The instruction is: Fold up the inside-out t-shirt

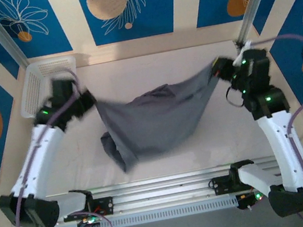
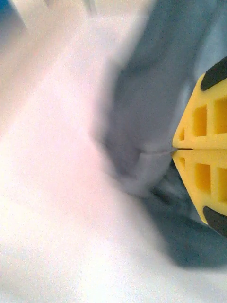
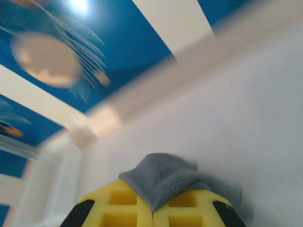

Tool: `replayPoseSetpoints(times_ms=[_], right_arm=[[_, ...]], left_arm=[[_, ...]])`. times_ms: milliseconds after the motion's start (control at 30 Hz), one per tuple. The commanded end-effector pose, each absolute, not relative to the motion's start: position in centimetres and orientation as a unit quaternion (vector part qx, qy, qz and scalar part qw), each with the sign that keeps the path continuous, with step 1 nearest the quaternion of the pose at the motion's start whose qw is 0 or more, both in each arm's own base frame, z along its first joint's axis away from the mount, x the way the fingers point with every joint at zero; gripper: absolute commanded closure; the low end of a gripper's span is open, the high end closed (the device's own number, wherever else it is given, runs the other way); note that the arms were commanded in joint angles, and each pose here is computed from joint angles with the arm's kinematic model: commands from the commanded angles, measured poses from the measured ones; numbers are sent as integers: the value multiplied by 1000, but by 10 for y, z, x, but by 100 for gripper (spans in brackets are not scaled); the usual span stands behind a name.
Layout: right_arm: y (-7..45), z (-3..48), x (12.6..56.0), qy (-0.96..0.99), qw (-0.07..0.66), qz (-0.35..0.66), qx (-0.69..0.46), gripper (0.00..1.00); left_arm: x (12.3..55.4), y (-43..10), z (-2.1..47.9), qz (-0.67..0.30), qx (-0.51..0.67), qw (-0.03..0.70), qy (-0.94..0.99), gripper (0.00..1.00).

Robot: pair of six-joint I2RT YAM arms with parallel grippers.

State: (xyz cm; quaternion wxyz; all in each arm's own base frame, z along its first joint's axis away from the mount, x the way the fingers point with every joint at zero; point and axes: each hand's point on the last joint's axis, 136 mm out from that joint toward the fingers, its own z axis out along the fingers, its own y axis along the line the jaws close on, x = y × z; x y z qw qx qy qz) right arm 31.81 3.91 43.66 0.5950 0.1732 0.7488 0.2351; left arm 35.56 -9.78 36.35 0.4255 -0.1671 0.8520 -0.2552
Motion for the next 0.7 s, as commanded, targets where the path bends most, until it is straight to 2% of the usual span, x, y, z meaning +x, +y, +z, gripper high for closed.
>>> replayPoseSetpoints(times_ms=[0,100,233,467,667], right_arm=[[9,622,253,541,817,174,98,100],[5,665,230,500,846,165,87,100],[-4,684,222,507,840,156,114,100],[-14,755,172,415,895,124,107,100],[8,766,181,434,885,160,56,100]], left_arm=[[322,-65,529,-255,-119,604,745,100],[292,-63,604,-276,-88,677,677,100],[259,-59,645,-284,-65,730,618,100],[211,-33,680,-244,-80,790,557,100],[204,-27,677,-228,-86,797,553,100]])
